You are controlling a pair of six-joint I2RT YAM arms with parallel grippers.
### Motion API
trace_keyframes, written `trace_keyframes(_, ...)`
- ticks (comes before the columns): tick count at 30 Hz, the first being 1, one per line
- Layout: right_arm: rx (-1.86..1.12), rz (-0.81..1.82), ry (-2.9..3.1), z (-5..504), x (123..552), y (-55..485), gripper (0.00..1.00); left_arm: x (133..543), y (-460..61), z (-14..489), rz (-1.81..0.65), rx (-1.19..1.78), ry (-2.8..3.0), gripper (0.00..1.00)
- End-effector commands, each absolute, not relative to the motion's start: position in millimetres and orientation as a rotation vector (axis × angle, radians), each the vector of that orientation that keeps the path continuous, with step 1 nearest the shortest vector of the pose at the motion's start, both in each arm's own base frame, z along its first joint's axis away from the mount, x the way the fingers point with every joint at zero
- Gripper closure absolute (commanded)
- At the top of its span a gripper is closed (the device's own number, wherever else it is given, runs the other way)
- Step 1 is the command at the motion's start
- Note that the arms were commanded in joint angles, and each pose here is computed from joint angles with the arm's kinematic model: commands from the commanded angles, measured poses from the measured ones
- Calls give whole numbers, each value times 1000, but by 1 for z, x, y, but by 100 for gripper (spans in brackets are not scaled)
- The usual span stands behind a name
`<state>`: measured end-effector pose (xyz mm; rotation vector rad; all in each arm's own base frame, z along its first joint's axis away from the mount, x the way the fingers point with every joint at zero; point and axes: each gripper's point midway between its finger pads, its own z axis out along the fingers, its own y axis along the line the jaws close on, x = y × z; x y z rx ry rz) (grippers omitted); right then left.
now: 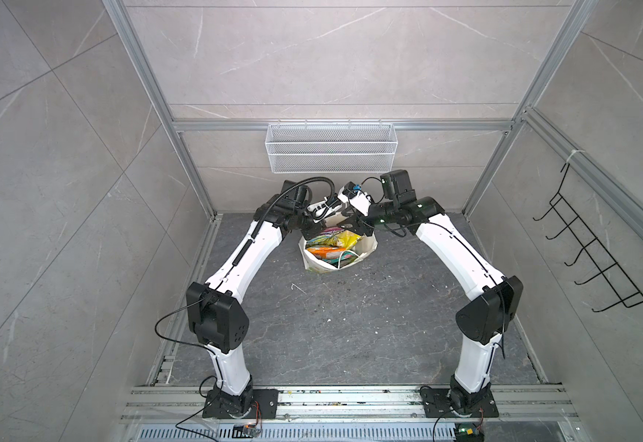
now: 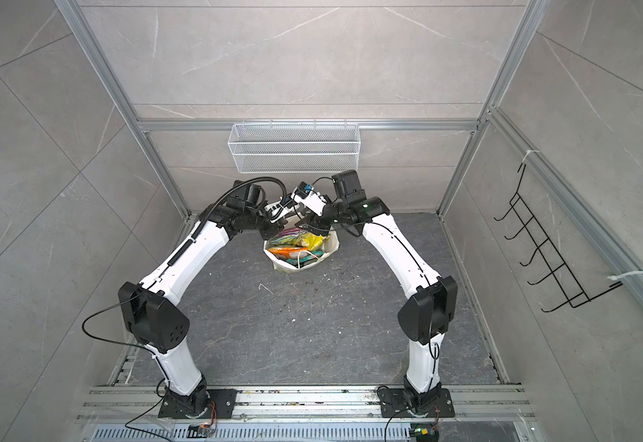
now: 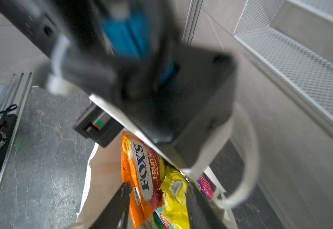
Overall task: Take the snacks out of the paper bag
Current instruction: Move the paper bag to the top-center of the table.
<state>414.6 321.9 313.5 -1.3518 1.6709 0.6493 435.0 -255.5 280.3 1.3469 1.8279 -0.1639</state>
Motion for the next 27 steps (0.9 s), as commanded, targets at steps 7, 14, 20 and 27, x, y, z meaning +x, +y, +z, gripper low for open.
trace_keyframes(7, -1381, 550, 1583, 286, 388, 312, 56, 416, -273, 342, -205, 1264, 1644, 100)
trace_keyframes(14, -1423, 481, 1589, 264, 376, 310, 54, 413, -277, 332, -220, 1266, 1653, 100)
trace_keyframes(20, -1446, 431, 1587, 254, 363, 307, 43, 413, -276, 327, -229, 1250, 1677, 100)
trace_keyframes(27, -1498, 380, 1636, 237, 357, 311, 40, 406, -279, 325, -269, 1243, 1669, 100)
